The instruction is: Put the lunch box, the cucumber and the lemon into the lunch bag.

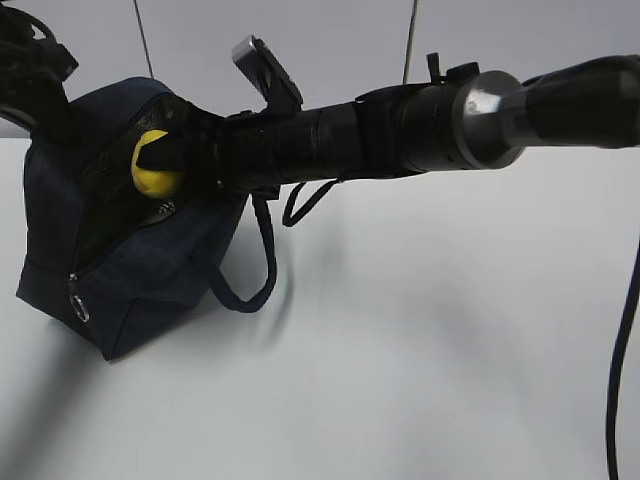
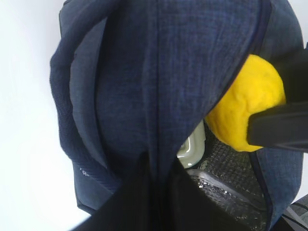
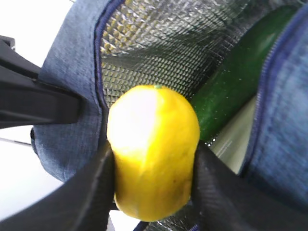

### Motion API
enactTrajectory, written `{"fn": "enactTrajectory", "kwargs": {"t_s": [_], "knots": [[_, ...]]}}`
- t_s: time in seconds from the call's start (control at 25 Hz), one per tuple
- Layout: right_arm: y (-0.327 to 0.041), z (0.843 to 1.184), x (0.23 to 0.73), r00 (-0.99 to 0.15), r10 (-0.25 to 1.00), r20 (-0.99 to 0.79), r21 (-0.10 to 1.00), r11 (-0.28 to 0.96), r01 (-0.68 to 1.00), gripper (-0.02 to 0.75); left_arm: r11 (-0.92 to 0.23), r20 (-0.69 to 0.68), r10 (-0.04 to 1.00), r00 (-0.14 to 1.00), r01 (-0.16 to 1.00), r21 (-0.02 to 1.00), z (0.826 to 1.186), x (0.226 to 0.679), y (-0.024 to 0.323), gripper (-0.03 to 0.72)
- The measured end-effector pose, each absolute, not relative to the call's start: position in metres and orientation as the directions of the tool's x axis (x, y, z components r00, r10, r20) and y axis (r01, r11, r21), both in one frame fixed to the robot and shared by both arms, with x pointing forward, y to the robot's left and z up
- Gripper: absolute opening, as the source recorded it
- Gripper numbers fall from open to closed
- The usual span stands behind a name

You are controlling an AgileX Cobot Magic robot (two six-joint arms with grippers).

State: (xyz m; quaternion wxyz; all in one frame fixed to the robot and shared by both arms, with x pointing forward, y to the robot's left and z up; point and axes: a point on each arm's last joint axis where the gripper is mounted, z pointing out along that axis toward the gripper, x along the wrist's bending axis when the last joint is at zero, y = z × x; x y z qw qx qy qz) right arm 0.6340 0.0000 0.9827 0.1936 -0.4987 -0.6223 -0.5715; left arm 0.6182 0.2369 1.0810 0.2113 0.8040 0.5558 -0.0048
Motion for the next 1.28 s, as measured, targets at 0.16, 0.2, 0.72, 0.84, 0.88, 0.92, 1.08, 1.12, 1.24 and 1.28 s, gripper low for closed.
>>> {"fn": "enactTrajectory", "kwargs": {"t_s": [0.16,0.2,0.72,0.84,0.88,0.92,1.08,1.12,1.24,1.28], "knots": [[0.003,0.985,0.637,-0.444,0.387,0.808,0.529,-0.144,0.836,0.421,-0.295,-0.242,0.891,0.384,0.895,0.335,1.081,0.618,0.237,0.006],[0.003,0.985,0.637,-0.446,0.388,0.807,0.530,-0.143,0.836,0.426,-0.295,-0.242,0.891,0.384,0.895,0.335,1.081,0.618,0.237,0.006],[0.002,0.987,0.633,-0.474,0.328,0.817,0.529,-0.101,0.843,0.435,-0.300,-0.240,0.890,0.389,0.893,0.336,1.081,0.618,0.237,0.006],[-0.002,0.990,0.631,-0.490,0.289,0.822,0.528,-0.065,0.847,0.435,-0.301,-0.239,0.889,0.391,0.892,0.337,1.081,0.618,0.237,0.006],[-0.005,0.992,0.631,-0.496,0.281,0.821,0.529,-0.051,0.847,0.433,-0.301,-0.239,0.889,0.391,0.892,0.337,1.081,0.618,0.237,0.006],[-0.009,0.996,0.631,-0.504,0.269,0.821,0.531,-0.035,0.846,0.428,-0.301,-0.239,0.889,0.391,0.892,0.337,1.081,0.618,0.237,0.006],[-0.027,1.010,0.629,-0.515,0.189,0.836,0.520,0.024,0.854,0.401,-0.301,-0.239,0.889,0.391,0.892,0.337,1.081,0.618,0.237,0.006],[-0.031,1.013,0.628,-0.515,0.159,0.842,0.516,0.038,0.856,0.395,-0.301,-0.239,0.889,0.391,0.892,0.337,1.081,0.618,0.237,0.006],[-0.041,1.018,0.630,-0.500,0.099,0.861,0.498,0.041,0.866,0.384,-0.302,-0.239,0.889,0.391,0.892,0.337,1.081,0.618,0.237,0.006],[-0.043,1.019,0.631,-0.492,0.085,0.867,0.491,0.028,0.871,0.379,-0.302,-0.239,0.889,0.391,0.892,0.337,1.081,0.618,0.237,0.006]]}}
